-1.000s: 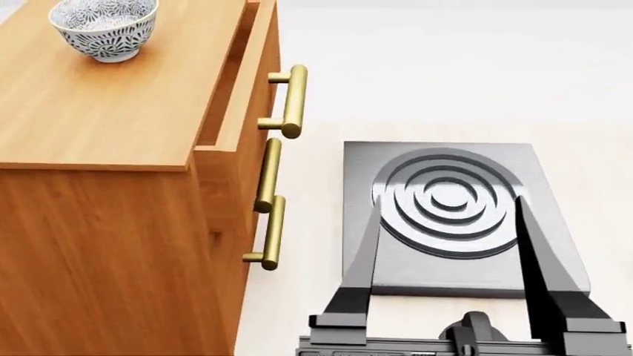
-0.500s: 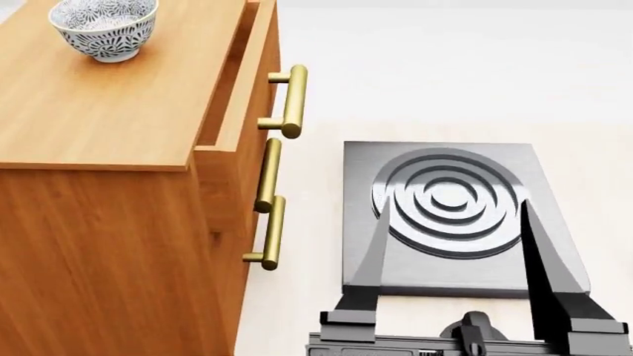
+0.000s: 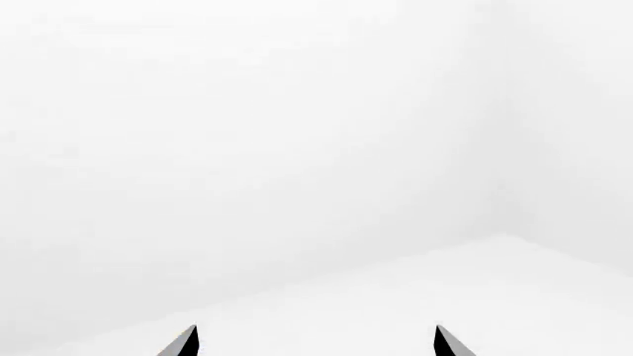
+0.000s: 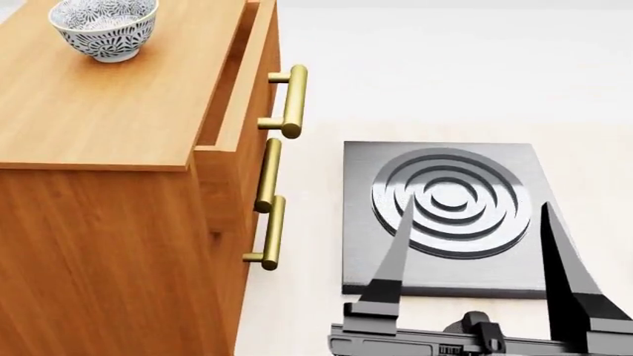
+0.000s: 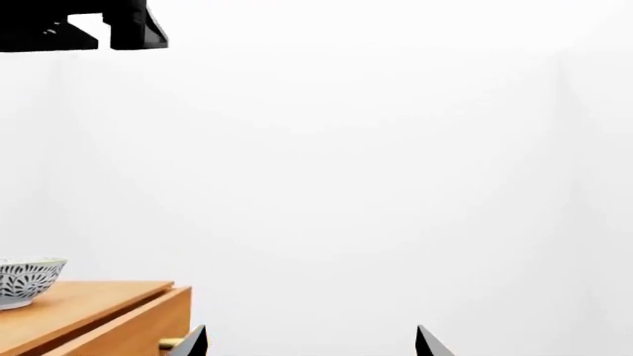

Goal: Pick the akita bowl on the wooden cabinet and place it on the plate.

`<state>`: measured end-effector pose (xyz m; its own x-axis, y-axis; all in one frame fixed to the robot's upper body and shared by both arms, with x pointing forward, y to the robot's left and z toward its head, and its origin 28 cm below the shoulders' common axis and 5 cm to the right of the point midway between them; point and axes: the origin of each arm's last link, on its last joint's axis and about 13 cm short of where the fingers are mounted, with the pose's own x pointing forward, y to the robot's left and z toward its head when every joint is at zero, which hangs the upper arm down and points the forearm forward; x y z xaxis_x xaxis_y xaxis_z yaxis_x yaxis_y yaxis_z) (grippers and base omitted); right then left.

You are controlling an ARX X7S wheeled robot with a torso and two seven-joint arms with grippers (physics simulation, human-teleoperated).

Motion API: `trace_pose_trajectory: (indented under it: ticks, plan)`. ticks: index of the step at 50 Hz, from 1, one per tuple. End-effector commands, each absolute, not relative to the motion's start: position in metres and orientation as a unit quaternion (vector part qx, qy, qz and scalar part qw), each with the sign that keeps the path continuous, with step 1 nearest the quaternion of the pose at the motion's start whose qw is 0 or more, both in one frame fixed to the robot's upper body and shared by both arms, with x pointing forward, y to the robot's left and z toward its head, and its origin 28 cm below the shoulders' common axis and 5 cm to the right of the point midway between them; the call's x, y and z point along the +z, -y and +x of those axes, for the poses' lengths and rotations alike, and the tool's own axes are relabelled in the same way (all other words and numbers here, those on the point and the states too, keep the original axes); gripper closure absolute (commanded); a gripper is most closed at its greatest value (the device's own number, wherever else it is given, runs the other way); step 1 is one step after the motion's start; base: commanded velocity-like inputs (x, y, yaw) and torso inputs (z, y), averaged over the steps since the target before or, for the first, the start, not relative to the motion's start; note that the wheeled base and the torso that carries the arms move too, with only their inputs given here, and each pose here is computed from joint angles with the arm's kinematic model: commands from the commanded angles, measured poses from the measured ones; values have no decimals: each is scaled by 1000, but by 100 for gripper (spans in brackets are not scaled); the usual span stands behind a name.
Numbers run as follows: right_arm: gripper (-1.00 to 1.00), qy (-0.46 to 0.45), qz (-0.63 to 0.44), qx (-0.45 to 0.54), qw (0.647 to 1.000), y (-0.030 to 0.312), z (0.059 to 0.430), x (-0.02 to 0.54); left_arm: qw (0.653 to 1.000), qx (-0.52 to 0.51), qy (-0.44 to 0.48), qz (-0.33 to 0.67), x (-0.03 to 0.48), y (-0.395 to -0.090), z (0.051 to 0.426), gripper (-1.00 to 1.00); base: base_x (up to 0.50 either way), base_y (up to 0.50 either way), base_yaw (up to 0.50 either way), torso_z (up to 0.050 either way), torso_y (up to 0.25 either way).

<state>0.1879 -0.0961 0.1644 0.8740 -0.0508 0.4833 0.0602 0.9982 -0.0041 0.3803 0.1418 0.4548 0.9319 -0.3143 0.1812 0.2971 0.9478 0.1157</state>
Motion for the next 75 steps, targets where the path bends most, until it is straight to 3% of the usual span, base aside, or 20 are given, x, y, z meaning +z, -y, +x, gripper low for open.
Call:
trace_pose_trajectory:
  ticks: [1,12,38,53,61,75]
  plan:
    - [-100,243,-10,-33,969,98,191,161,995,-66,77,20,464,-175,385,-100,0,0,0,0,0]
    - [-100,242,-14,-35,970,98,193,160,997,-10,21,73,455,-186,386,-100,0,0,0,0,0]
    - [-100,241,-15,-32,970,97,193,159,994,80,-58,53,430,-226,391,-100,0,0,0,0,0]
    - [-100,240,-15,-28,970,96,193,159,993,92,-49,57,438,-242,387,-100,0,0,0,0,0]
    - [-100,240,-15,-25,970,94,193,158,981,168,-51,82,442,-249,383,-100,0,0,0,0,0]
    - [-100,240,-16,-22,970,93,192,158,986,132,-64,80,438,-252,384,-100,0,0,0,0,0]
